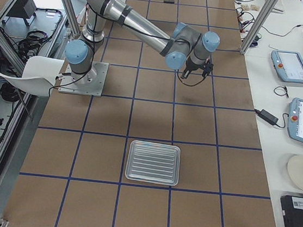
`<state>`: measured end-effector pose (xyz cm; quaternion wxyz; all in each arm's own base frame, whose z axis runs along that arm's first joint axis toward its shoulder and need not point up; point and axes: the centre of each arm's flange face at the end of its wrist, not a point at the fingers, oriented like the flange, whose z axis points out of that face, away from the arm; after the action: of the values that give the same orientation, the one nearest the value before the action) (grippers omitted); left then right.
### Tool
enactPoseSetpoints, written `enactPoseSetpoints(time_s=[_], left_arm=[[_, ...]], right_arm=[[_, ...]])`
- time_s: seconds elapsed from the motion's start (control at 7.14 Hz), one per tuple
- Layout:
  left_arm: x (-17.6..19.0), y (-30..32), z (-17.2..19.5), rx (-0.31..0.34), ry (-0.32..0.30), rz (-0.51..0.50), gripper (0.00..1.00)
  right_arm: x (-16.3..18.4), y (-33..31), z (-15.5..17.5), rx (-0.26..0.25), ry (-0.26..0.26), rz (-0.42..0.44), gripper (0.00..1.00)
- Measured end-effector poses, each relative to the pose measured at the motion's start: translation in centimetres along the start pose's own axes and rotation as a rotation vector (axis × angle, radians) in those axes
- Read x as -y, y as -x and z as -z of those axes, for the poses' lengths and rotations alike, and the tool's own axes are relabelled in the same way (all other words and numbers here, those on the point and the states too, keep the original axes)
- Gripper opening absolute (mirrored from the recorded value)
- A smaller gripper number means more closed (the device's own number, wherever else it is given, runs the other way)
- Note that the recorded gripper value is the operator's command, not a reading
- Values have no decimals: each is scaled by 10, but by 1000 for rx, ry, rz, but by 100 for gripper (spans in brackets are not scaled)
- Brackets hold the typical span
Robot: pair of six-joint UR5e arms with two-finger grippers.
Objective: Place bearing gear from tray to pile
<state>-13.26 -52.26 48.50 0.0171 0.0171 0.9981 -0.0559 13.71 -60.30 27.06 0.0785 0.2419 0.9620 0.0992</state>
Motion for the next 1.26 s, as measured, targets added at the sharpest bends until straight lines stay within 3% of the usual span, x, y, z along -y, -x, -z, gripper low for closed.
enactPoseSetpoints(time_s=[0.28, 0.56, 0.84, 0.98, 1.12, 1.26], left_arm=[[-2, 0, 0, 0, 0, 0, 100], [-4, 0, 0, 1, 1, 0, 100], [-5, 0, 0, 2, 3, 0, 100], [-5, 0, 0, 1, 5, 0, 100], [-4, 0, -2, 0, 7, 0, 100], [-4, 0, -3, -2, 9, 0, 100]], right_arm=[[-77, 74, -43, 42, 28, -72, 0], [-139, 103, -91, 58, 83, -72, 0], [-163, 117, -116, 91, 109, -115, 0], [-178, 127, -128, 95, 124, -101, 22], [-193, 137, -138, 97, 128, -79, 79], [-199, 142, -145, 94, 123, -70, 100]])
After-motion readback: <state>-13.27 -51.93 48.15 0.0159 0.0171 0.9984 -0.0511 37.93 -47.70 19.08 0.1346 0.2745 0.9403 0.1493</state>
